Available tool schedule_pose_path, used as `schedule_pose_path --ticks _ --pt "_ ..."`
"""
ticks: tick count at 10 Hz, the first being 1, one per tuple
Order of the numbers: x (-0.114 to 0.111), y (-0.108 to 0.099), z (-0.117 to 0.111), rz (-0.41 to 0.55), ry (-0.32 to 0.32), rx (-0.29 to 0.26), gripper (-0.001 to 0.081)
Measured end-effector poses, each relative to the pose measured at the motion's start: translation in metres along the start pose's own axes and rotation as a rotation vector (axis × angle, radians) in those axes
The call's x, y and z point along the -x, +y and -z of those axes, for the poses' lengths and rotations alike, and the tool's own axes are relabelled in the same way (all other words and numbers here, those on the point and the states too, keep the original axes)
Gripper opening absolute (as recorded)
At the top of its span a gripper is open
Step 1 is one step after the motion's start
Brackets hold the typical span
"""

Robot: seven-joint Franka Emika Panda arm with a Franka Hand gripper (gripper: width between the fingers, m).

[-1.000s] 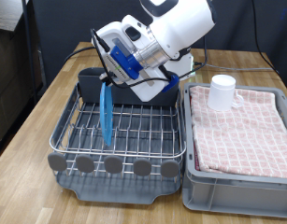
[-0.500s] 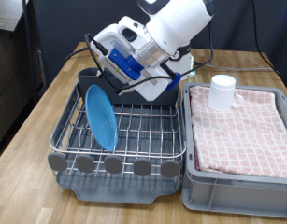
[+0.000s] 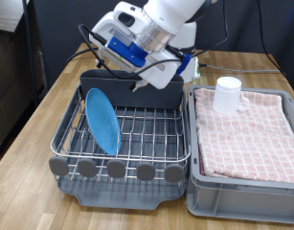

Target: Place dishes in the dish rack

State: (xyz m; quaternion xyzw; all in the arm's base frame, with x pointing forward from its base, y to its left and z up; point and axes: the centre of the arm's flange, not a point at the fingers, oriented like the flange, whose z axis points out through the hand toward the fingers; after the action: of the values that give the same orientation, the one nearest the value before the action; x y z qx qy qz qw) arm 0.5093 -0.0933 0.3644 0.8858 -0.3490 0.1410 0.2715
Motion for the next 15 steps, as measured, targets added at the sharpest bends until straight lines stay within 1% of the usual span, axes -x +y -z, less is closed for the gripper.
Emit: schedule_pose_path --ticks 1,2,3,4,5,6,8,9,10,11,12,13,15 --pt "-0.008 0.007 0.012 -0.001 -0.004 0.002 0.0797" --pt "-0.010 0.010 0.019 0.001 -0.012 0.007 0.0803" --pt "-0.009 0.010 0.018 0.003 -0.012 0.009 0.0803" --pt "-0.007 0.007 0.019 0.015 -0.048 0.001 0.0803" --pt "-0.002 0.002 0.025 0.043 -0.106 -0.020 0.0803" --pt "0.003 -0.008 0.037 0.088 -0.152 -0.056 0.0803" --pt "0.021 -0.028 0.063 0.109 -0.214 -0.076 0.0803" --pt "0.031 -0.037 0.076 0.100 -0.252 -0.088 0.0803" --pt "0.041 -0.047 0.089 0.083 -0.264 -0.099 0.0803" --pt "0.050 -0.056 0.102 0.054 -0.250 -0.105 0.0803" --pt "0.060 -0.066 0.115 0.034 -0.196 -0.096 0.0803" --pt "0.064 -0.069 0.120 0.012 -0.147 -0.079 0.0803" --pt "0.063 -0.067 0.117 0.030 -0.206 -0.093 0.0803"
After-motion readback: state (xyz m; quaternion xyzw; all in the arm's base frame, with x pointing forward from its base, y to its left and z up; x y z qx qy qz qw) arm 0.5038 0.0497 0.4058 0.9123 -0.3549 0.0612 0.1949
